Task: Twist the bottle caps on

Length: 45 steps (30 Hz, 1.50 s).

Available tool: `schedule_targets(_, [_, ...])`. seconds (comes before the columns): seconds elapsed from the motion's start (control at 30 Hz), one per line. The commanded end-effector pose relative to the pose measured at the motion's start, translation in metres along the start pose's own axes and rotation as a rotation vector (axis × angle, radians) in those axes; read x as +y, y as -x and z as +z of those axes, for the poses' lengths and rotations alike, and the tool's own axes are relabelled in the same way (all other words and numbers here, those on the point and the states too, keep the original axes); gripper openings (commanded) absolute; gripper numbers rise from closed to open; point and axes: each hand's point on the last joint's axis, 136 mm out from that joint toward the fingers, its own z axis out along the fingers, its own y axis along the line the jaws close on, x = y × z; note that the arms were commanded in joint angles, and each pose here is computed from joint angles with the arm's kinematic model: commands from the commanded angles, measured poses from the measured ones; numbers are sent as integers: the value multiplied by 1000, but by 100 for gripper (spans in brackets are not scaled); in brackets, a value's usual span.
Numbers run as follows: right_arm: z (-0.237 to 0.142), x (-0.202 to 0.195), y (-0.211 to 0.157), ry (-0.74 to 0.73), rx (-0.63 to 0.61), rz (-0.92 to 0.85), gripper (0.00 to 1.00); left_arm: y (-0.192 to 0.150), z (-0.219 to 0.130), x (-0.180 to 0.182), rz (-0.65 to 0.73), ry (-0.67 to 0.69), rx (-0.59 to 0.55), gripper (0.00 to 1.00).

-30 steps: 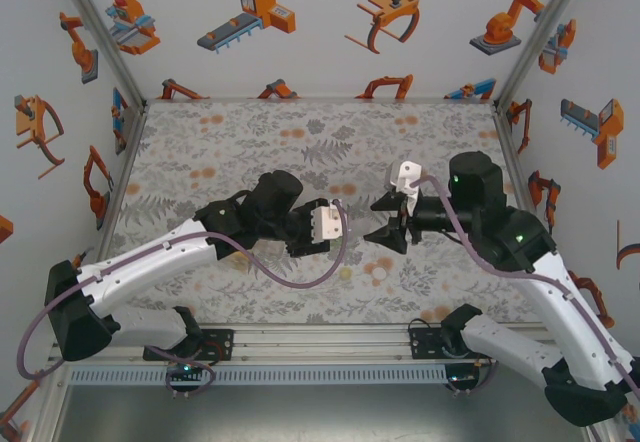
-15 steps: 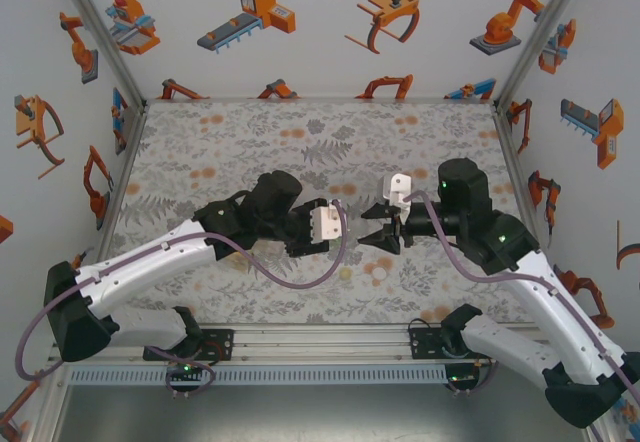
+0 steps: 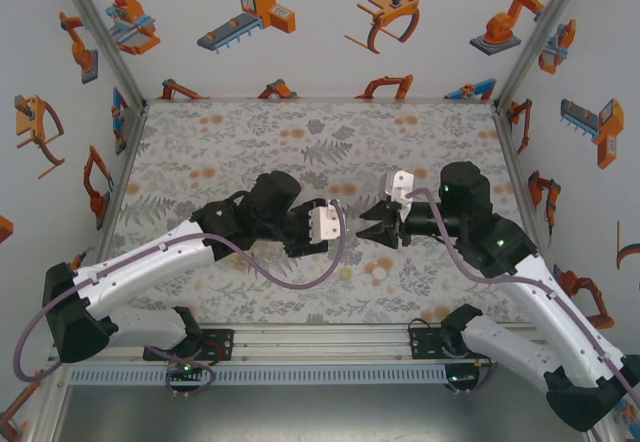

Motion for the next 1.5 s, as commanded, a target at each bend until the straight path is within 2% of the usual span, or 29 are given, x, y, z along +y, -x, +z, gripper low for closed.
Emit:
schedule_targets(0.0, [0, -18, 4, -101, -59, 294, 3, 11, -9, 12, 3, 70, -44, 0])
schedule_targets(0.03, [-1, -24, 2, -137, -71, 414, 0, 10, -7, 14, 3, 81, -41, 0])
schedule_targets(0.2, [-10, -49, -37, -363, -67, 1047, 0, 8, -1, 20, 14, 105, -20, 0])
schedule_targets(0.37, [-8, -40, -78, -451, 10, 1569, 0, 5, 4, 24, 17, 116, 1, 0])
schedule_targets(0.47, [-2, -35, -83, -429, 23, 1744, 0, 6, 5, 24, 13, 111, -6, 0])
schedule_targets(0.63, [-4, -39, -74, -451, -14, 1862, 0, 7, 4, 22, 11, 102, -14, 0])
schedule_targets(0.77, [-2, -41, -68, -468, 72, 1781, 0, 12, 0, 19, 15, 92, -34, 0])
schedule_targets(0.9, [-12, -52, -45, -483, 39, 1581, 0, 12, -1, 18, 21, 89, -34, 0])
schedule_targets(0.97, [-20, -56, -27, -475, -3, 1453, 18, 12, -2, 19, 16, 91, -35, 0])
schedule_targets(1.03, [-29, -58, -10, -477, -38, 1305, 29, 15, -3, 19, 9, 91, -43, 0])
schedule_targets(1.13, [-45, -61, 11, -498, -86, 1098, 51, 21, -5, 17, 4, 73, -69, 0])
schedule_targets(1.3, [-65, -57, 58, -461, -222, 766, 56, 35, -12, 16, -11, 57, -129, 0])
schedule_targets(1.37, [-71, -49, 84, -411, -306, 626, 56, 50, -19, 15, -12, 46, -196, 0])
schedule_targets(1.47, [-80, -29, 120, -302, -410, 439, 63, 73, -34, 9, -1, 5, -303, 0])
